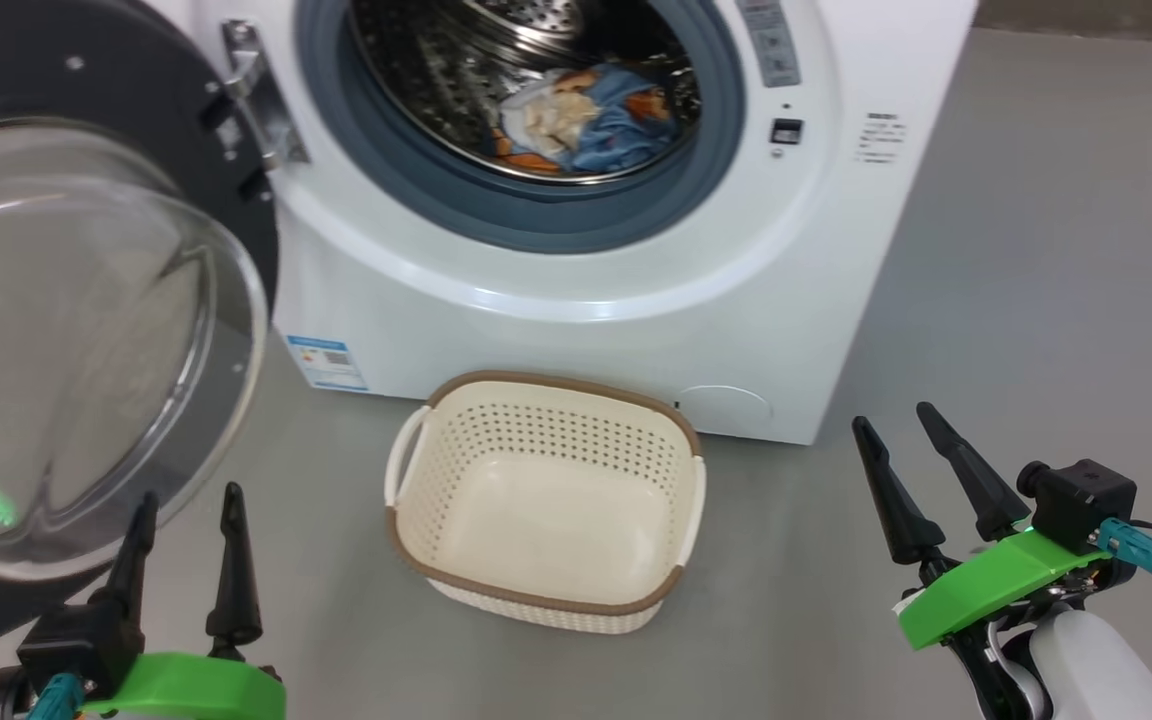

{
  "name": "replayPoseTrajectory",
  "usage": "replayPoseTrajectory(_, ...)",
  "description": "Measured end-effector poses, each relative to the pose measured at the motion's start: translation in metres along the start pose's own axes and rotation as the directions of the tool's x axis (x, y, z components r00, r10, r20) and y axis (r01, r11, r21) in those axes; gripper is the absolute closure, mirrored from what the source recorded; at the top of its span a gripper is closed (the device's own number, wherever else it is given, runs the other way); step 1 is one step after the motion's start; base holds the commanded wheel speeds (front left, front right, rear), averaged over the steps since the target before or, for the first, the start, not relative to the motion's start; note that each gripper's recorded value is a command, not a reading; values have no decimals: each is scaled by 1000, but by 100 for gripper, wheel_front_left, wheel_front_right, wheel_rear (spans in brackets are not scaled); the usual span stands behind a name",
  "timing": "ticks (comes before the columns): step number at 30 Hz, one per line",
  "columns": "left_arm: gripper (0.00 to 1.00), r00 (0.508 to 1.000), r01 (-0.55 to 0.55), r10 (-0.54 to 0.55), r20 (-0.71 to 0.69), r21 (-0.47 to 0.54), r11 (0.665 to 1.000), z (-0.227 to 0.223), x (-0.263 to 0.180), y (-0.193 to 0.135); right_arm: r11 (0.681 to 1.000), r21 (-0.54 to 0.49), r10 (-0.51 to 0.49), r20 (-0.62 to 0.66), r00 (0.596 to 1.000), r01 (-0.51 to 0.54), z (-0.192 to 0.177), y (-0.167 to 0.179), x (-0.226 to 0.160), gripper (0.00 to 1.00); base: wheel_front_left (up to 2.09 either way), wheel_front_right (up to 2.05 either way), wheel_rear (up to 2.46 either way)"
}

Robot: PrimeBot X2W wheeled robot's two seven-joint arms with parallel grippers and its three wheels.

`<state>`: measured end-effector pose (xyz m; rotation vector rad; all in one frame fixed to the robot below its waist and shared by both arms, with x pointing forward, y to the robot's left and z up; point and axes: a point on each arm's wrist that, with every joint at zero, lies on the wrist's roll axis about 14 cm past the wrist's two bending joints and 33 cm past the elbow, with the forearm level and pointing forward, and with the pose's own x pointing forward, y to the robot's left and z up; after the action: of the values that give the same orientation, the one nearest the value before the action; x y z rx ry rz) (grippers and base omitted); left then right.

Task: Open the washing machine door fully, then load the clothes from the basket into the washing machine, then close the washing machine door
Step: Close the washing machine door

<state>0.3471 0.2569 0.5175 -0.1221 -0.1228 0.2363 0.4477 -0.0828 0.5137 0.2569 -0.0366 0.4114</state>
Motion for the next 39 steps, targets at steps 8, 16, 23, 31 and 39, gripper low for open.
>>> replayPoseTrajectory(8,0,995,-101,101,25,-10,995,11,-22,32,996,11,88,-27,996,-88,-11,31,15,0,0,0,0)
replayPoseTrajectory(16,0,982,-185,185,41,-9,983,19,-40,58,986,18,169,-44,985,-168,-19,59,30,0,0,0,0)
replayPoseTrajectory(23,0,969,-243,243,47,-10,970,22,-58,75,972,27,233,-53,971,-232,-25,83,40,0,0,0,0)
replayPoseTrajectory(31,0,957,-286,286,44,-6,958,22,-71,86,961,36,275,-64,959,-273,-30,99,45,0,0,0,0)
replayPoseTrajectory(39,0,953,-301,301,45,-10,954,23,-73,90,958,37,286,-70,956,-284,-33,103,46,0,0,0,0)
